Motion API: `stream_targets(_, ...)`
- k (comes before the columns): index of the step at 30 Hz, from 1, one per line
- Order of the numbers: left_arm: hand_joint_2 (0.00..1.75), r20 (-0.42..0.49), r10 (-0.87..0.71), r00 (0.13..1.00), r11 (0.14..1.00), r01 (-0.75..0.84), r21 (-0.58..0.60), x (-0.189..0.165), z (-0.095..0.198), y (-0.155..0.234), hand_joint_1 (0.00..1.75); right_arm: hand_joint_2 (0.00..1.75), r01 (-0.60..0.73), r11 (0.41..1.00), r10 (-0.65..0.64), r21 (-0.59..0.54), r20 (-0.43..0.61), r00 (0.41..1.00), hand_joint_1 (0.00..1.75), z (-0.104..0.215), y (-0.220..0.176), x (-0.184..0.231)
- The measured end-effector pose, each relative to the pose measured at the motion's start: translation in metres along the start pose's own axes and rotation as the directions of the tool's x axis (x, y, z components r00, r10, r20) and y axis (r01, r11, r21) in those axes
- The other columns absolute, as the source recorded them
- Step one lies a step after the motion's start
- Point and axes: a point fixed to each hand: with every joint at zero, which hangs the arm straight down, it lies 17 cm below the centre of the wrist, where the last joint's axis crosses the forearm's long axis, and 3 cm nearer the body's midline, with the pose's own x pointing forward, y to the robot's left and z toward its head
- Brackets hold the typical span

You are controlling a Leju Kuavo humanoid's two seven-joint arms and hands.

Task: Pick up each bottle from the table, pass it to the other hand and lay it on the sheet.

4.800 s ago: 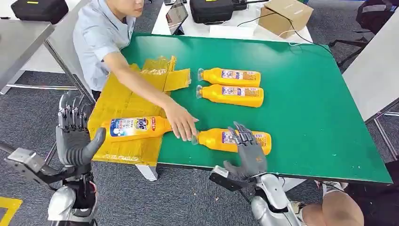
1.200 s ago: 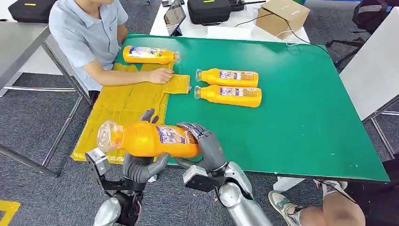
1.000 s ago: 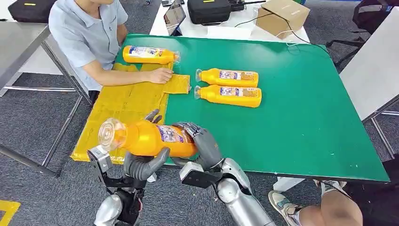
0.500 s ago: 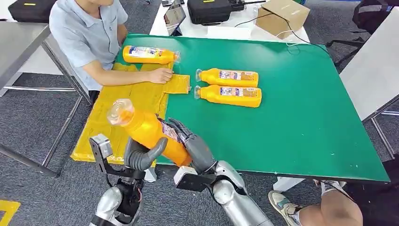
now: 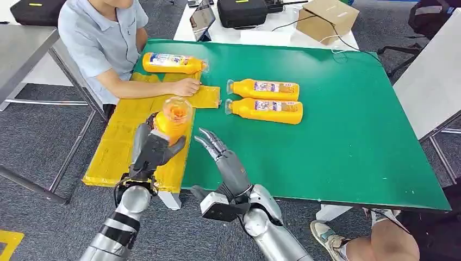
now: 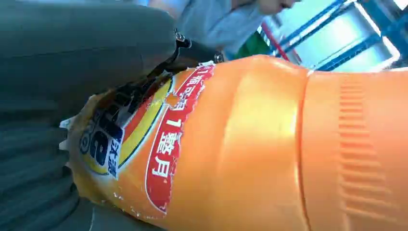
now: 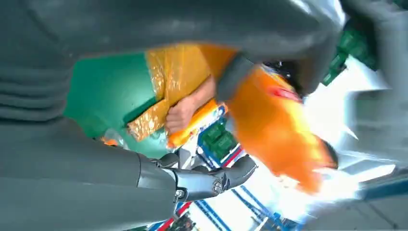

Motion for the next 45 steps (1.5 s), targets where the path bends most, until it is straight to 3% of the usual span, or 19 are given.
stream_targets(3, 1.75, 0.000, -0.224, 0.974, 0.970, 0.223, -0.095, -0.020, -0.012, -0.013, 1.75, 0.00, 0.009, 1.000, -0.009, -0.024, -0.016, 1.000, 0.00, 0.000, -0.007, -0.003)
stream_targets(8, 1.75, -0.001, -0.459, 0.888, 0.855, 0.442, -0.270, -0.059, -0.022, -0.036, 1.75, 0.00, 0.030, 0.999, -0.030, -0.016, -0.030, 0.999, 0.00, 0.003, -0.006, -0.005)
stream_targets(13, 1.75, -0.048, -0.552, 0.833, 0.764, 0.481, -0.429, -0.107, -0.019, -0.050, 1.75, 0.00, 0.055, 0.999, -0.055, 0.002, -0.029, 0.998, 0.00, 0.002, 0.000, -0.002)
stream_targets(20, 1.75, -0.039, -0.644, 0.764, 0.660, 0.530, -0.532, -0.137, -0.021, -0.052, 1.71, 0.00, 0.077, 0.997, -0.077, 0.005, -0.016, 0.997, 0.00, -0.001, 0.004, 0.004)
stream_targets(21, 1.75, -0.039, -0.651, 0.758, 0.650, 0.530, -0.544, -0.140, -0.019, -0.053, 1.48, 0.00, 0.078, 0.997, -0.078, 0.005, -0.015, 0.997, 0.00, -0.002, 0.004, 0.005)
stream_targets(22, 1.75, -0.037, -0.649, 0.759, 0.647, 0.527, -0.551, -0.141, -0.018, -0.054, 1.43, 0.00, 0.080, 0.997, -0.080, 0.003, -0.013, 0.997, 0.00, -0.002, 0.004, 0.005)
stream_targets(26, 1.75, -0.018, -0.592, 0.805, 0.653, 0.467, -0.596, -0.140, -0.011, -0.067, 1.43, 0.00, 0.096, 0.995, -0.096, -0.005, -0.011, 0.995, 0.00, -0.002, 0.004, 0.006)
stream_targets(27, 1.75, -0.005, -0.585, 0.811, 0.650, 0.465, -0.600, -0.139, -0.009, -0.070, 0.63, 0.00, 0.098, 0.995, -0.098, -0.004, -0.011, 0.995, 0.00, -0.002, 0.004, 0.006)
stream_targets(28, 1.75, 0.007, -0.580, 0.814, 0.645, 0.465, -0.606, -0.140, -0.006, -0.072, 0.63, 0.00, 0.101, 0.995, -0.101, -0.004, -0.009, 0.995, 0.00, -0.002, 0.004, 0.006)
stream_targets(29, 1.75, 0.011, -0.578, 0.816, 0.642, 0.463, -0.611, -0.141, -0.004, -0.074, 0.80, 0.00, 0.102, 0.995, -0.102, -0.003, -0.009, 0.995, 0.00, -0.002, 0.005, 0.006)
stream_targets(30, 1.75, 0.013, -0.578, 0.816, 0.640, 0.464, -0.612, -0.141, -0.004, -0.074, 0.58, 0.00, 0.104, 0.995, -0.104, -0.003, -0.010, 0.995, 0.00, -0.001, 0.005, 0.005)
stream_targets(31, 1.75, 0.019, -0.580, 0.815, 0.636, 0.467, -0.614, -0.141, -0.003, -0.075, 0.12, 0.00, 0.107, 0.994, -0.107, -0.004, -0.011, 0.994, 0.00, -0.001, 0.005, 0.005)
stream_targets(32, 1.75, 0.027, -0.583, 0.812, 0.629, 0.472, -0.618, -0.142, -0.002, -0.076, 0.00, 0.00, 0.110, 0.994, -0.110, -0.004, -0.011, 0.994, 0.00, -0.001, 0.005, 0.005)
stream_targets(37, 1.75, -0.001, -0.556, 0.831, 0.626, 0.418, -0.658, -0.149, 0.014, -0.086, 0.00, 0.00, 0.114, 0.993, -0.114, -0.006, -0.014, 0.993, 0.00, 0.000, 0.006, 0.004)
stream_targets(45, 1.75, -0.196, -0.239, 0.951, 0.744, 0.050, -0.666, -0.126, 0.016, -0.102, 0.00, 0.00, 0.115, 0.993, -0.115, -0.012, -0.019, 0.993, 0.00, 0.001, 0.008, 0.000)
